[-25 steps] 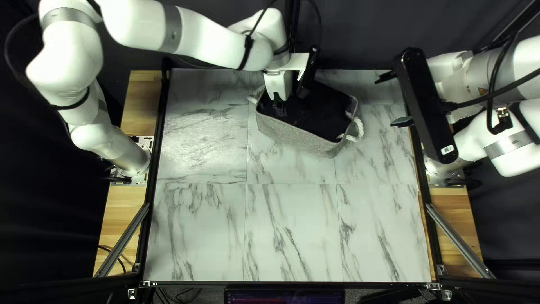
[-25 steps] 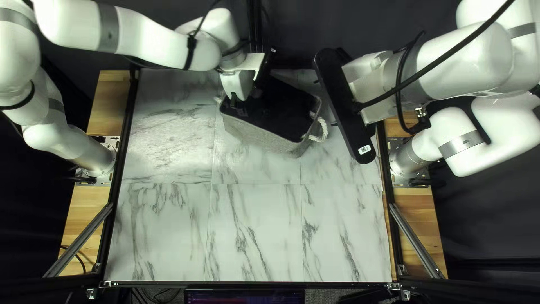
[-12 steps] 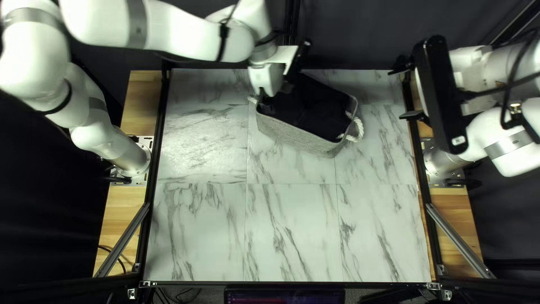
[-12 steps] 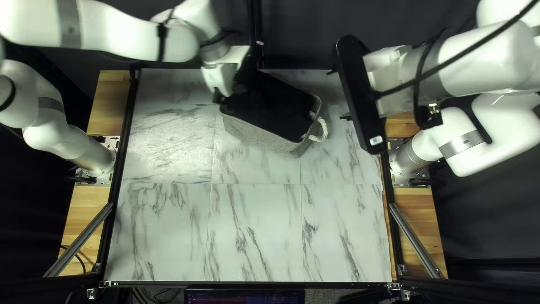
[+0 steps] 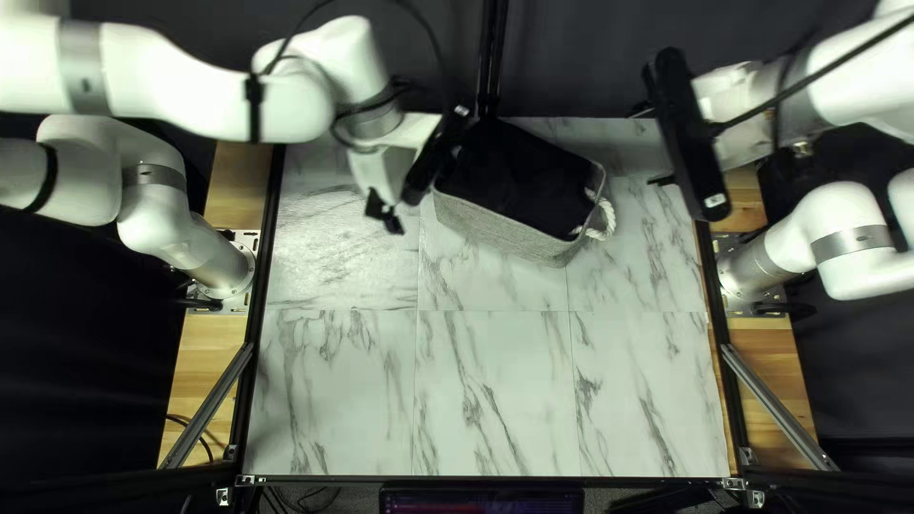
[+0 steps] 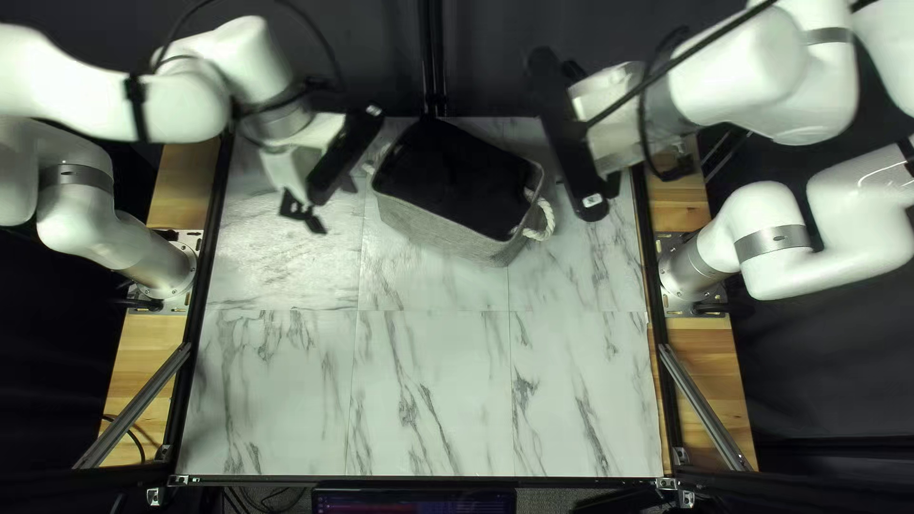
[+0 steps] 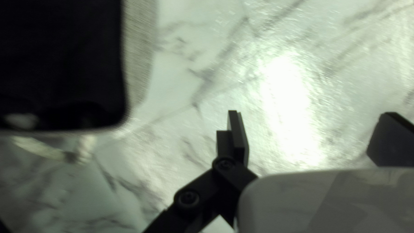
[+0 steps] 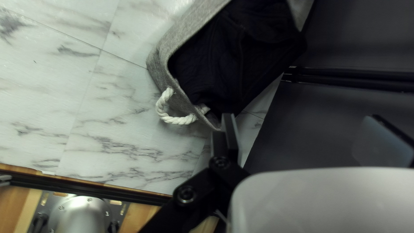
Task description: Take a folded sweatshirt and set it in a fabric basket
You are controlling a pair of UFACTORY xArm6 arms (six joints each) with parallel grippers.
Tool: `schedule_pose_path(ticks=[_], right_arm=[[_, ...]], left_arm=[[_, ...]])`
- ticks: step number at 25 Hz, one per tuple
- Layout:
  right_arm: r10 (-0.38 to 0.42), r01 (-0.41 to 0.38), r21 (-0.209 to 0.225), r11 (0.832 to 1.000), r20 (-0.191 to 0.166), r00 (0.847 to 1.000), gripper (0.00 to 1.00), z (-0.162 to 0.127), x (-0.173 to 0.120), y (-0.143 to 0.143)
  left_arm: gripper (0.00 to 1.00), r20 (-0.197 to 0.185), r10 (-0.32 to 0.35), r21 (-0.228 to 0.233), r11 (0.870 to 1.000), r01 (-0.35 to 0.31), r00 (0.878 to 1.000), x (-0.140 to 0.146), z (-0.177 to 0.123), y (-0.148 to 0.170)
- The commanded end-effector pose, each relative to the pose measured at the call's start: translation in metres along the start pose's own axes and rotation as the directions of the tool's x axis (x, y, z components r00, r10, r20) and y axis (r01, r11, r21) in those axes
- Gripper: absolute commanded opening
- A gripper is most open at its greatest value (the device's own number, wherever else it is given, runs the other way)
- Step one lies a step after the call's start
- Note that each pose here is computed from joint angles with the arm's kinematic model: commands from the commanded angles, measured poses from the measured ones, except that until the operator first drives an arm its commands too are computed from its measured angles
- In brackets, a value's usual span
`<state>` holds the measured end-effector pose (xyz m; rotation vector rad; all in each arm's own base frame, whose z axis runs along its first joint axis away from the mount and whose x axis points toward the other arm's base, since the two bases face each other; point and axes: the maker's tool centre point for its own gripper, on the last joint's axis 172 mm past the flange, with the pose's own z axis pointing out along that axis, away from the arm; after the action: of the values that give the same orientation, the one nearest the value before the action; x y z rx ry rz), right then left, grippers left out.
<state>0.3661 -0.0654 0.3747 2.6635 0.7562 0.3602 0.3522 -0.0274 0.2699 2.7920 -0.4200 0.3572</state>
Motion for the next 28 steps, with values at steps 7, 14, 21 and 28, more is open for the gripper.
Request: schedule_pose_path(ticks=[7, 14, 21, 28], right_arm=[[-0.073, 0.068, 0.072, 0.995, 0.071, 0.995, 1.0, 0.036, 0.001, -0.002], [-0.211, 0.204, 0.078, 0.976, 0.092, 0.973, 1.0, 0.064, -0.003, 0.025], [-0.432, 0.428, 0.113, 0.897, 0.018, 0.902, 1.0, 0.105, 0.002, 0.052], [-0.541, 0.533, 0.143, 0.834, 0.019, 0.841, 1.0, 0.148, 0.015, 0.039]], left_arm=[[1.0, -0.113, -0.169, 0.168, 0.968, 0.186, 0.979, -0.019, -0.086, 0.024], [1.0, -0.113, -0.169, 0.168, 0.968, 0.186, 0.979, -0.019, -0.086, 0.024], [1.0, -0.113, -0.169, 0.168, 0.968, 0.186, 0.979, -0.019, -0.086, 0.024], [1.0, -0.113, -0.169, 0.168, 0.968, 0.186, 0.979, -0.019, -0.086, 0.024]])
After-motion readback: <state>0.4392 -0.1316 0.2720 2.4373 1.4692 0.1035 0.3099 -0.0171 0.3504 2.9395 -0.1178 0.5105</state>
